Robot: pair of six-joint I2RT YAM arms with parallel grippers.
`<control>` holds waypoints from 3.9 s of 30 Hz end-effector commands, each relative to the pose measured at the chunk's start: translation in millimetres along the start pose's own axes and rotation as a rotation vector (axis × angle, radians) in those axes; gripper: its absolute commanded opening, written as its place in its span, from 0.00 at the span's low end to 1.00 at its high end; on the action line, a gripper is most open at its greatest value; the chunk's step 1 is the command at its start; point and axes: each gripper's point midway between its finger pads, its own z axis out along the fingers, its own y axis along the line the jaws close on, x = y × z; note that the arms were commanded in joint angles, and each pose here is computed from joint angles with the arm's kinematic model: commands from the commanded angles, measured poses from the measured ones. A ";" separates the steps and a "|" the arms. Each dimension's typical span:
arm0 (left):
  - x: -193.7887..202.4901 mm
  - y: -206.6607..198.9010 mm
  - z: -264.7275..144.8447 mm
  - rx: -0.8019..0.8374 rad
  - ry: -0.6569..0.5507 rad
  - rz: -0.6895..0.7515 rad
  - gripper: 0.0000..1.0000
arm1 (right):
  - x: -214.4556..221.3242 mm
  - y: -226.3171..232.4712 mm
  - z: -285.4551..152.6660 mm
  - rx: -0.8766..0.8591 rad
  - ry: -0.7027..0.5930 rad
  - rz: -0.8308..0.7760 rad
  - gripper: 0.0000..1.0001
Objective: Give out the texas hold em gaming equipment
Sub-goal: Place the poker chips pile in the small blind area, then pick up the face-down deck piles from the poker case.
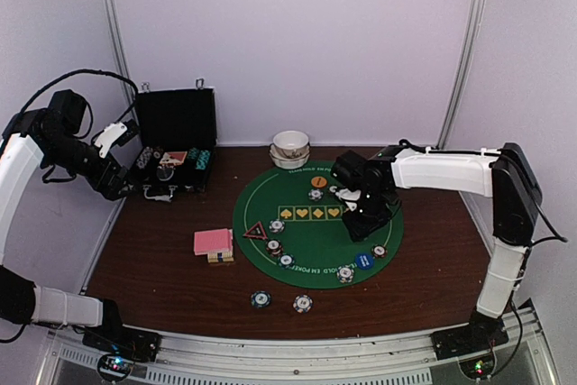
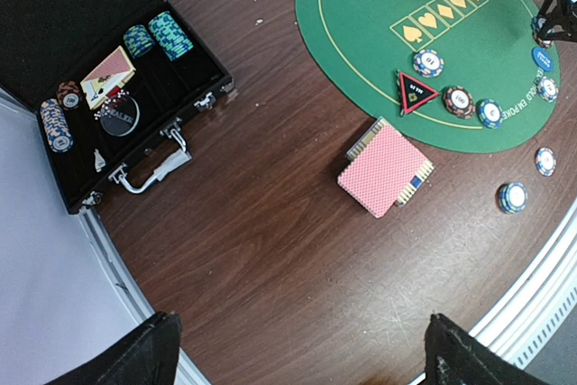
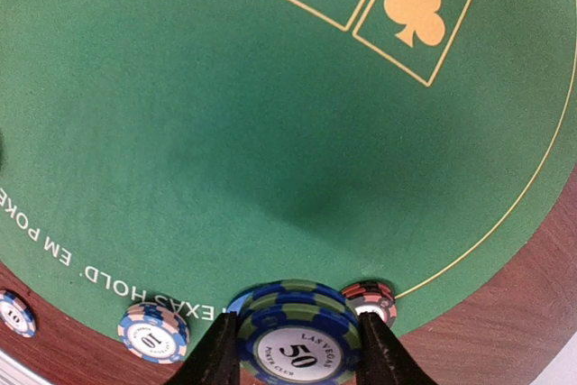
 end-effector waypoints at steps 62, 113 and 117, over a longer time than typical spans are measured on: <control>3.9 -16.9 18.7 0.133 0.010 0.044 0.97 | -1.8 -97.5 -24.6 0.066 -0.142 0.388 0.77; 46.9 -80.3 218.0 0.355 0.310 0.714 0.98 | -47.8 41.7 -104.0 -0.303 -0.322 0.327 1.00; 47.0 -82.8 221.4 0.359 0.318 0.726 0.98 | -46.4 41.8 -102.1 -0.302 -0.316 0.326 0.99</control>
